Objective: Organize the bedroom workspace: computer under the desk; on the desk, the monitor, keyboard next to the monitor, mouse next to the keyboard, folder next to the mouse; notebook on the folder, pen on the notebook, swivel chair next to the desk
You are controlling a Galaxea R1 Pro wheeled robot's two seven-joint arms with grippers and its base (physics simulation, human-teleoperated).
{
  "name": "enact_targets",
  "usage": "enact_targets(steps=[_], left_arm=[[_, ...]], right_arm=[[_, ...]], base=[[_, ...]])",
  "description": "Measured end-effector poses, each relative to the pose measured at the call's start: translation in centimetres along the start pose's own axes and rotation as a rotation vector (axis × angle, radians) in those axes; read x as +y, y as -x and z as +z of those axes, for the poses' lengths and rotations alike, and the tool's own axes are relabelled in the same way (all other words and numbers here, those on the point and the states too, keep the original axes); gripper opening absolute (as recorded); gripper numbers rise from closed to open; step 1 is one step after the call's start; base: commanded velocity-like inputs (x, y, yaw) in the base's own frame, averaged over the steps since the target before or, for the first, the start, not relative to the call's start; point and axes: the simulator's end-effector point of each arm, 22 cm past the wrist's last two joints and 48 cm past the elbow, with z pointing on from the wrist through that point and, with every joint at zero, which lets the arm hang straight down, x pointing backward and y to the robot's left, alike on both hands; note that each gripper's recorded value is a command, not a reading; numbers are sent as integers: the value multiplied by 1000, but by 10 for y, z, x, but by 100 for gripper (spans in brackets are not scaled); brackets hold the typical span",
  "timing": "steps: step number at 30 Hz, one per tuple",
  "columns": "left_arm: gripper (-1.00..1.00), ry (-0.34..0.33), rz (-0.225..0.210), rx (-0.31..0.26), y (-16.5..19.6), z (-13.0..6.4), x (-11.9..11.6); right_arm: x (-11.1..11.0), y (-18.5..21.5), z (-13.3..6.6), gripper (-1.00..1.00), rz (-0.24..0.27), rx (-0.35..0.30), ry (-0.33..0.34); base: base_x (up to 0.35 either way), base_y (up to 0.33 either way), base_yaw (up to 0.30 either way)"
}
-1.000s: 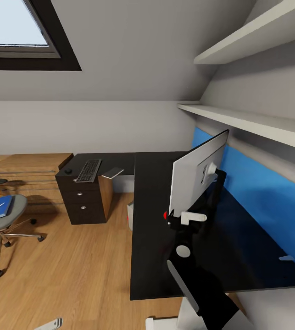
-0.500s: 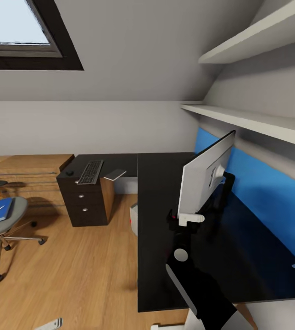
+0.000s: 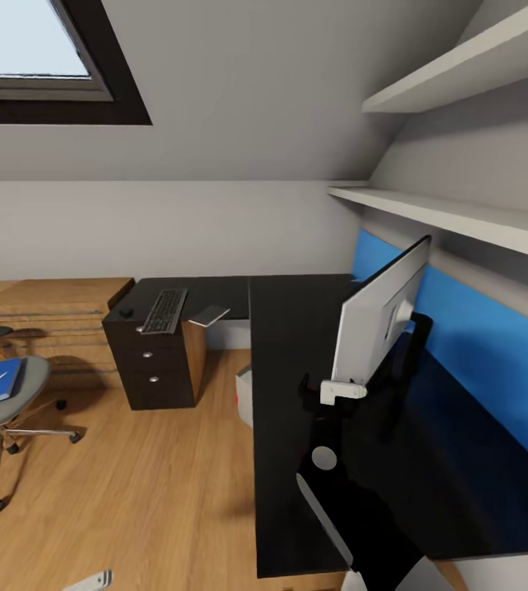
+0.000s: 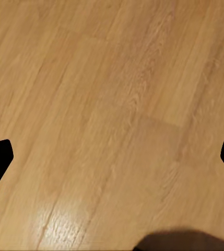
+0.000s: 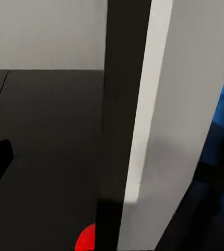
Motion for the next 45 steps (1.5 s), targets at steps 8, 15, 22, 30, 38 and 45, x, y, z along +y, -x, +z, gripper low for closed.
enact_targets(steps=[8, 15, 22, 30, 38, 45], left_arm=[[100, -2, 2, 0, 0, 0, -2], [100, -6, 9, -1, 0, 0, -3], [100, -4, 10, -1, 0, 0, -3], [100, -3, 10, -1, 0, 0, -3], [100, -1, 11, 1, 0, 0, -2], [100, -1, 12, 2, 0, 0, -2]], right_arm=[[-1, 0, 0, 100, 1, 0, -3], [-3, -4, 1, 100, -5, 9, -8], [-8, -14, 4, 100, -15, 31, -23], [-37, -19, 15, 100, 15, 57, -96], [-55, -22, 20, 100, 31, 73, -142], [-56, -22, 20, 100, 32, 73, -147]], base=[[77, 37, 0], [145, 5, 0], [61, 0, 0], [4, 0, 0], [-69, -55, 0], [-121, -81, 0]])
